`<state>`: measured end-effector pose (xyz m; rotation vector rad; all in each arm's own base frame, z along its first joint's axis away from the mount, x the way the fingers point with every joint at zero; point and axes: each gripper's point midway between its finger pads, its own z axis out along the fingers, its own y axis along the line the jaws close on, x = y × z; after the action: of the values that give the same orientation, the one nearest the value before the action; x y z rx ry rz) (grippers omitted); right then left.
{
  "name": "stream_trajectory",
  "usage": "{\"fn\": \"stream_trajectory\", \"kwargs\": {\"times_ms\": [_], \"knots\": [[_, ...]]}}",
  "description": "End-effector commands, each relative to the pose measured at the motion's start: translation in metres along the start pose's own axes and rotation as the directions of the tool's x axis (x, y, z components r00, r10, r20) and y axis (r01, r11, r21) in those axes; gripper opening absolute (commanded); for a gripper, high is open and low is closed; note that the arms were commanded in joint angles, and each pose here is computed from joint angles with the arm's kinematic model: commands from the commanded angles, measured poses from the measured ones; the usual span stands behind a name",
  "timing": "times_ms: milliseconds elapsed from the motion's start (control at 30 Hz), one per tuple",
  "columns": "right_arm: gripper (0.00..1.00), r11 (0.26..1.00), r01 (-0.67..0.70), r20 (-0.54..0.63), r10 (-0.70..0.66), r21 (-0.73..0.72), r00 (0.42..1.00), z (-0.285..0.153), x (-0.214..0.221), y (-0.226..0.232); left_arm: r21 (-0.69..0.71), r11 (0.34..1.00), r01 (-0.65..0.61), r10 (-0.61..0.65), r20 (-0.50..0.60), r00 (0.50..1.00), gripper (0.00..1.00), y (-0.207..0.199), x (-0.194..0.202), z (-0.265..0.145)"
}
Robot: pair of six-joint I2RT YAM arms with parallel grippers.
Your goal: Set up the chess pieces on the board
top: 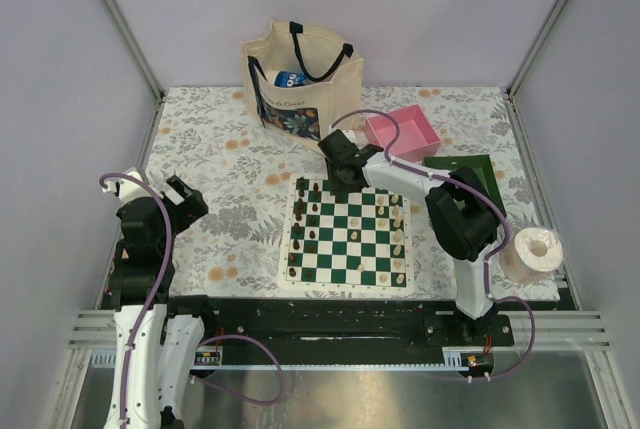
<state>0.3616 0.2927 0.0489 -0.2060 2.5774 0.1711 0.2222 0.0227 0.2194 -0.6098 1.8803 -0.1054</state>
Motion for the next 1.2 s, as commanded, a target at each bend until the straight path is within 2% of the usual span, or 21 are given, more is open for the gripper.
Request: {"fn": "stream_trajectory", "kwargs": {"times_ms": [0,467,833,933,1167], "knots": [[0.42,1.0,0.007,0.036,-0.006,-0.025,0.999,-0.004,-0.017,0.008,0.028,1.0,0.006,-0.006,0.027,1.0,0.99,-0.005,-0.006,0.002],[0.4,1.0,0.007,0.007,-0.006,-0.02,1.0,0.009,-0.01,0.008,0.026,1.0,0.008,-0.009,0.024,1.0,0.99,-0.005,-0.005,0.002],[0.17,0.999,0.006,0.02,-0.005,-0.051,1.0,-0.006,-0.012,0.011,0.025,1.0,0.009,-0.01,0.026,1.0,0.99,-0.005,-0.006,0.002],[0.14,0.997,-0.002,0.031,0.004,-0.078,1.0,-0.019,-0.013,0.012,0.027,1.0,0.009,-0.01,0.027,1.0,0.99,-0.005,-0.006,0.002],[0.15,0.989,-0.031,0.015,0.034,-0.147,0.999,-0.048,0.003,0.017,0.029,1.0,0.01,-0.011,0.031,0.999,0.99,-0.005,-0.007,0.001]]}}
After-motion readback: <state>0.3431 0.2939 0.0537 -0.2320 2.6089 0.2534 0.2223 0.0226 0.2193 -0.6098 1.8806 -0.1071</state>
